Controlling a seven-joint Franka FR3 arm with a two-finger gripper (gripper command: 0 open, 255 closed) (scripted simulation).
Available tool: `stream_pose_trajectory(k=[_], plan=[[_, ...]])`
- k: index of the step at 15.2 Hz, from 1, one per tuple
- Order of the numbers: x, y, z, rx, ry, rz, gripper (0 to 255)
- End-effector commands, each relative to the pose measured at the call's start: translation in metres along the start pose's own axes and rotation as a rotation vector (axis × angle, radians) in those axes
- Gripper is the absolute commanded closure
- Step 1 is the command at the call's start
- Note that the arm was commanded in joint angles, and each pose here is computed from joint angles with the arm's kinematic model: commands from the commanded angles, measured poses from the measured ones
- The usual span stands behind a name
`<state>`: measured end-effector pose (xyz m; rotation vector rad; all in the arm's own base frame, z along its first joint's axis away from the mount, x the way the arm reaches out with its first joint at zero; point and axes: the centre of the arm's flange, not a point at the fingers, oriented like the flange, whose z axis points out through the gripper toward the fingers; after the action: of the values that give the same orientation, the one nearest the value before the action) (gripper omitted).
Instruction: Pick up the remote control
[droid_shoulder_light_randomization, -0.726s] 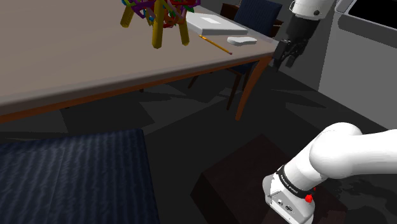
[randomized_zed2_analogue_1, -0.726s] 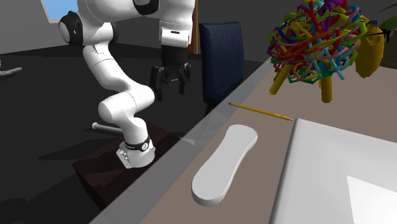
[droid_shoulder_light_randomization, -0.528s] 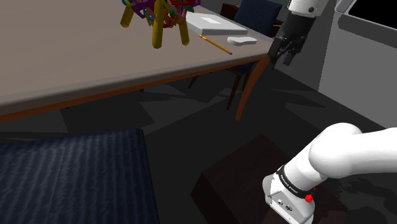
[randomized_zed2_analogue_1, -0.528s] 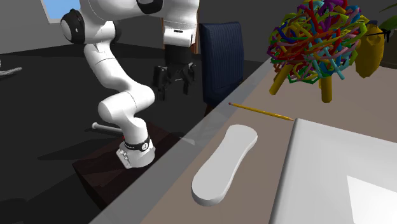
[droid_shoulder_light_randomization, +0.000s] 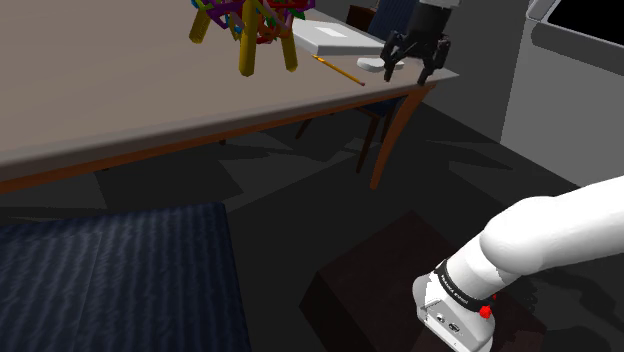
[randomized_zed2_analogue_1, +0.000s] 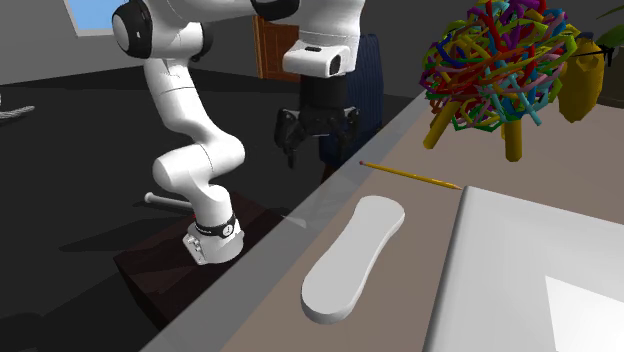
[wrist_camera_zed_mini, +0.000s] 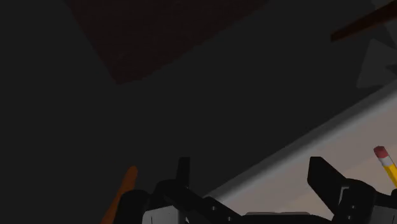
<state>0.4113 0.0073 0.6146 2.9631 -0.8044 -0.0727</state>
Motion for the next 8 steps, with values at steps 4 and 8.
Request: stream_pose_trajectory(k=[4,8], plan=[[0.066,-0.003,-0.012,0.035,-0.003,0.283,0],[0.117,0.006,-0.020,0.063,-0.005,0.504,0]])
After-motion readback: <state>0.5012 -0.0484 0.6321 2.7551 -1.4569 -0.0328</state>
